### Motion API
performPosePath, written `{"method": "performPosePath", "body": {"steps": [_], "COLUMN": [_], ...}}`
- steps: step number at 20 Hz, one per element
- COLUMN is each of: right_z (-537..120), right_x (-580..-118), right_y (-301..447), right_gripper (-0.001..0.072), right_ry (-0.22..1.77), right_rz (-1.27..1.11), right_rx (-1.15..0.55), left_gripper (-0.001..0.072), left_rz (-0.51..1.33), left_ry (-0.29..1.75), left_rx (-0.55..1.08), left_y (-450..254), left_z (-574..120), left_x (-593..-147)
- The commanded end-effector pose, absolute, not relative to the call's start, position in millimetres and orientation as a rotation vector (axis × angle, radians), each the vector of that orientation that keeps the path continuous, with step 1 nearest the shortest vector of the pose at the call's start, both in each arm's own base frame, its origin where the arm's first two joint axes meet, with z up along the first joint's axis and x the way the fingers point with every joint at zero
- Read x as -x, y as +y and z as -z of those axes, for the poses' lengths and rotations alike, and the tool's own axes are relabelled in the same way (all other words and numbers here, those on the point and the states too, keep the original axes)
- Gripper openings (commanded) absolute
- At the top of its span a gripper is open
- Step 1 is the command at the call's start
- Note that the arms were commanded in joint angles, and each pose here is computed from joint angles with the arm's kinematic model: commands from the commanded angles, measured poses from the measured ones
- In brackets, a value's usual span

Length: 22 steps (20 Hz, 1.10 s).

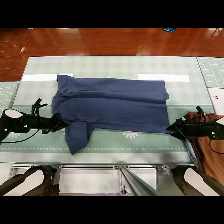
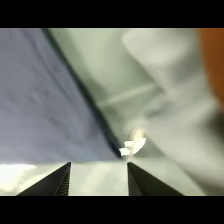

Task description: Fold the shirts.

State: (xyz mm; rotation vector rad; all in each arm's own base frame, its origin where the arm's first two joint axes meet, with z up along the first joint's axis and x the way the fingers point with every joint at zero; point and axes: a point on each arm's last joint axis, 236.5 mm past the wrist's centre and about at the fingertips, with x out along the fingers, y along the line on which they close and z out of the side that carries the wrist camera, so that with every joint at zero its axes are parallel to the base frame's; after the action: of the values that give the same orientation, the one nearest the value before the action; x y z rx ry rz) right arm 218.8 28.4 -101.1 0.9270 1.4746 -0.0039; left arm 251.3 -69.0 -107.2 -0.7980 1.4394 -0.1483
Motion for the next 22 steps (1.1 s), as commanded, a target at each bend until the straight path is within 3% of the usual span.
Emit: {"method": "performPosePath", "body": {"steps": [1,3,4,5,10,15,22], "right_z": [103.3,104.1,105.9,103.6,52.7,18.1,34.1], "right_x": [-258.3,-272.0,-275.5,-280.4,-308.9,-367.4,-451.6], "right_y": [36.1,50.8,58.8,63.9,36.9,24.2,20.8], "right_gripper": [0.0366,0.0281,0.0185,0.0035,0.0032,0.0032,0.0032], "right_ry": [1.352,1.355,1.374,1.378,1.286,1.202,1.165], "right_rz": [-0.034,-0.100,-0.143,-0.179,-0.198,-0.230,-0.228], "right_rx": [-1.030,-1.011,-0.962,-0.926,-0.772,-0.681,-0.771], "left_gripper": [0.0023,0.0024,0.0023,0.0023,0.0024,0.0023,0.0024], "left_rz": [0.161,0.170,0.169,0.171,0.237,0.232,0.280], "left_ry": [1.440,1.437,1.436,1.433,1.346,1.260,1.259], "left_rx": [0.810,0.801,0.801,0.801,0.804,0.767,0.753], "left_y": [-72.0,-72.0,-71.9,-70.6,-44.4,-26.1,-43.7], "left_z": [104.3,104.2,104.1,102.2,48.9,20.4,19.9], "left_x": [-251.9,-251.9,-252.2,-254.0,-288.5,-352.4,-464.9]}}
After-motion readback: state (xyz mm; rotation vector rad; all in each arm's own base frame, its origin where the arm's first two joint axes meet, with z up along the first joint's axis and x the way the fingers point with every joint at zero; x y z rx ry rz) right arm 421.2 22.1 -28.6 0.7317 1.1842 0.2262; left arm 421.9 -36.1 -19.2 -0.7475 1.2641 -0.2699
